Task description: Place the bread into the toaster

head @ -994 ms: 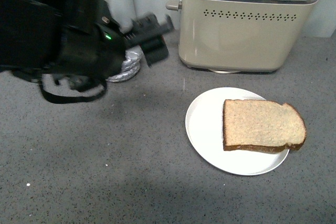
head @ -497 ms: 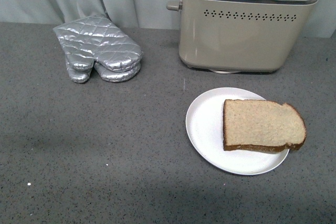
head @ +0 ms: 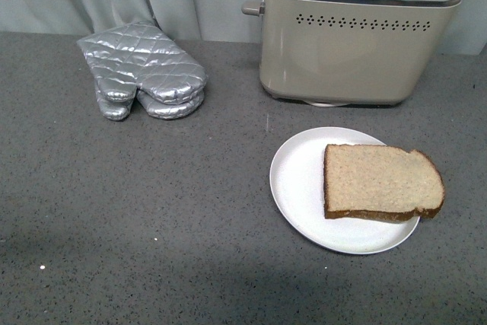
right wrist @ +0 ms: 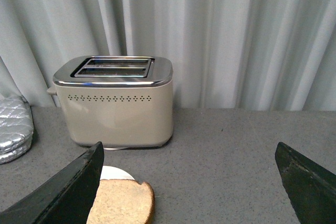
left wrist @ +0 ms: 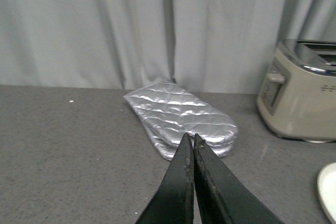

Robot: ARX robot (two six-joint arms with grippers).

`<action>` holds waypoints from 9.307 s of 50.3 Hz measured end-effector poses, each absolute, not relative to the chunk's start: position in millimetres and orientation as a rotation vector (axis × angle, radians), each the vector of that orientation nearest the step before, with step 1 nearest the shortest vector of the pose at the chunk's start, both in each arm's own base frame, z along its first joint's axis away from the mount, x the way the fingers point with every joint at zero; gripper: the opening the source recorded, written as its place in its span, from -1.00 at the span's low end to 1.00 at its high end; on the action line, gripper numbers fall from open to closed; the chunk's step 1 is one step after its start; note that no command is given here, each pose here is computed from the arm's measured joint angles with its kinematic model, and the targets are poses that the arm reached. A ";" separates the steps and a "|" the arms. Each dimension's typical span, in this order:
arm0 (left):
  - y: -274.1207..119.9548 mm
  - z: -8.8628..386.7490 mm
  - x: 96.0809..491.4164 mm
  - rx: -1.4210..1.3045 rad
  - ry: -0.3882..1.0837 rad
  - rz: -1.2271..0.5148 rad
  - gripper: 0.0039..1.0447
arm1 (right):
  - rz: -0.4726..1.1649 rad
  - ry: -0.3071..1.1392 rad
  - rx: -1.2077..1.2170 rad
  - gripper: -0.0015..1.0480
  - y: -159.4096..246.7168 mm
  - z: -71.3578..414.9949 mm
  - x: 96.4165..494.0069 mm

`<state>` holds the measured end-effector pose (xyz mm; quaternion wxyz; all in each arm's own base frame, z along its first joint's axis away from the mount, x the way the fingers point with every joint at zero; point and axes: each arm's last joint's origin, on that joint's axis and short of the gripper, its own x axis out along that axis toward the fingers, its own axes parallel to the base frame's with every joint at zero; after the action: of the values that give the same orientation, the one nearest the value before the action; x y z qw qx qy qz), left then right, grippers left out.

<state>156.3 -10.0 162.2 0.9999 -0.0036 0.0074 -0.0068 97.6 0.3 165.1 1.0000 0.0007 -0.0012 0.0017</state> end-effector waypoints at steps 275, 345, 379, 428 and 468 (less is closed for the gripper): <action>-0.2 169.6 96.8 -0.005 -0.016 -0.002 0.88 | -0.365 0.448 1.306 -0.98 104.3 265.0 367.0; -0.2 169.5 96.8 -0.005 -0.016 -0.002 0.88 | -0.072 0.109 0.340 0.81 92.9 293.1 346.8; -0.2 169.5 96.8 -0.005 -0.016 -0.002 0.88 | 0.003 0.004 0.004 -0.88 17.8 204.5 171.4; -0.2 169.5 96.8 -0.005 -0.016 -0.002 0.88 | 0.000 -0.009 0.002 -0.99 0.2 168.4 117.8; -0.2 169.5 96.8 -0.005 -0.015 -0.002 0.88 | 0.001 -0.003 0.001 -0.72 0.2 165.2 97.6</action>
<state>96.8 -0.2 169.5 1.0000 -0.0024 -0.0077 -0.0012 97.6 0.2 165.2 1.0000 0.0003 -0.0014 0.0006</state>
